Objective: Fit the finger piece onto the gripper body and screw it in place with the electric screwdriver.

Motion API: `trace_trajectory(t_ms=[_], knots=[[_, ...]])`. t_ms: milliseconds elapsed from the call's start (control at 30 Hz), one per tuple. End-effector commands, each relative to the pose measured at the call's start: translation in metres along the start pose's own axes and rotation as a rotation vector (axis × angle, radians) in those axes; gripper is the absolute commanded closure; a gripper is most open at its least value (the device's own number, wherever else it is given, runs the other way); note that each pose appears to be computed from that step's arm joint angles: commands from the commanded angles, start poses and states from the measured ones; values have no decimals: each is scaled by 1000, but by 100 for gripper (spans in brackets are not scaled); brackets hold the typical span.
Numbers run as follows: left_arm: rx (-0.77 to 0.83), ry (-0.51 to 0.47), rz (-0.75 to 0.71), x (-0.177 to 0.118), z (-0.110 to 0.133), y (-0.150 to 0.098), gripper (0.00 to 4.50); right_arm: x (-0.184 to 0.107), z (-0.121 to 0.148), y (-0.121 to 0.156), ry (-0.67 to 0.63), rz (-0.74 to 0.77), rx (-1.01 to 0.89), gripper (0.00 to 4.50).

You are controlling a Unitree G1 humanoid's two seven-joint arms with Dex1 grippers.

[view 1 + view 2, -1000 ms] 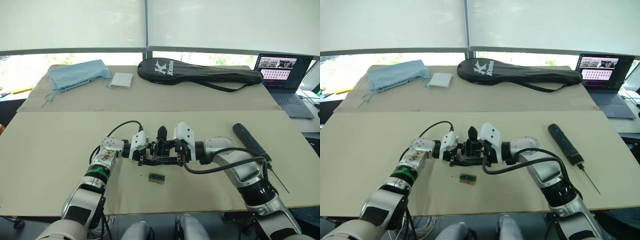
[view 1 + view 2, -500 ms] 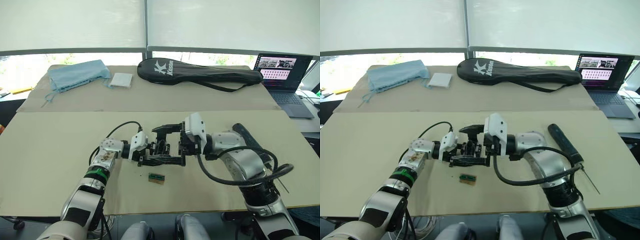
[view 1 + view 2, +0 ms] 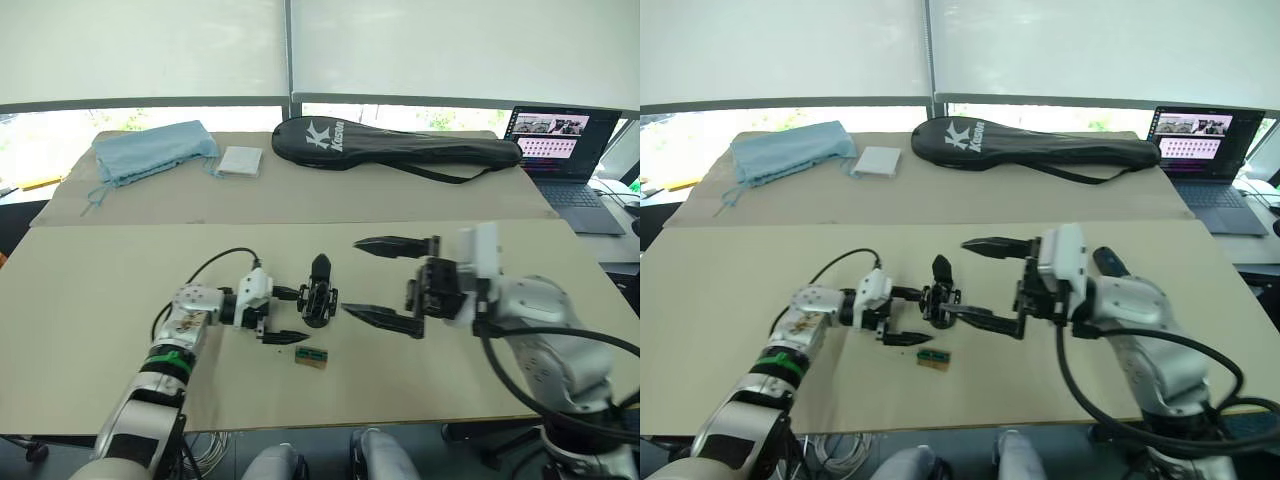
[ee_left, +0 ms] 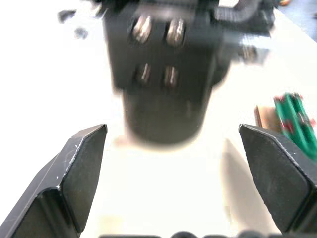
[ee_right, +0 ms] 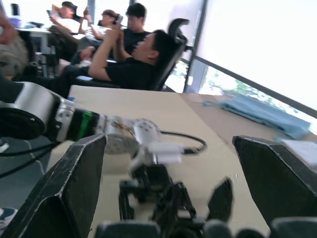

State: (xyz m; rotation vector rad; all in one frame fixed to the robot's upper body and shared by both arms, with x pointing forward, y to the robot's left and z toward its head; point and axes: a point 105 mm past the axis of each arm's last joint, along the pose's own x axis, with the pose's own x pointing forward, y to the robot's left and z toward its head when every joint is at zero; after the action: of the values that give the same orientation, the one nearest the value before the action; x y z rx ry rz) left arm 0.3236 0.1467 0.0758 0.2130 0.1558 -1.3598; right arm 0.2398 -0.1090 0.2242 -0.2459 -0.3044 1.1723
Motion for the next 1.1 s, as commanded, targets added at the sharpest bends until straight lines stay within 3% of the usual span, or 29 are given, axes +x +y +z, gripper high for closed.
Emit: trace_trajectory(t_ms=[33,133,200,333,467,567,667,767,900,1100], knots=[[18,-57,109,-39,22,8,2,-43,13,-17,13,-261,-38,0],[51,-120,176,-64,45,5,2,-94,4,-18,141,-463,-67,0],[58,-217,239,-75,77,9,2,-132,-4,-10,233,-588,-46,0],[95,-301,251,-85,123,4,2,-188,-13,16,416,-699,-24,0],[86,-256,144,-74,124,-16,2,-223,-18,41,480,-806,48,0],[73,-289,136,-68,132,-21,2,-241,-25,53,499,-899,78,0],[61,-329,125,-62,142,-26,2,-247,-30,59,501,-943,104,0],[52,-317,85,-55,147,-35,2,-236,-29,46,501,-881,84,0],[85,-300,53,-45,150,-40,2,-228,-31,-9,484,-884,134,0],[115,-314,35,-36,158,-41,2,-219,-63,-61,668,-809,319,0]])
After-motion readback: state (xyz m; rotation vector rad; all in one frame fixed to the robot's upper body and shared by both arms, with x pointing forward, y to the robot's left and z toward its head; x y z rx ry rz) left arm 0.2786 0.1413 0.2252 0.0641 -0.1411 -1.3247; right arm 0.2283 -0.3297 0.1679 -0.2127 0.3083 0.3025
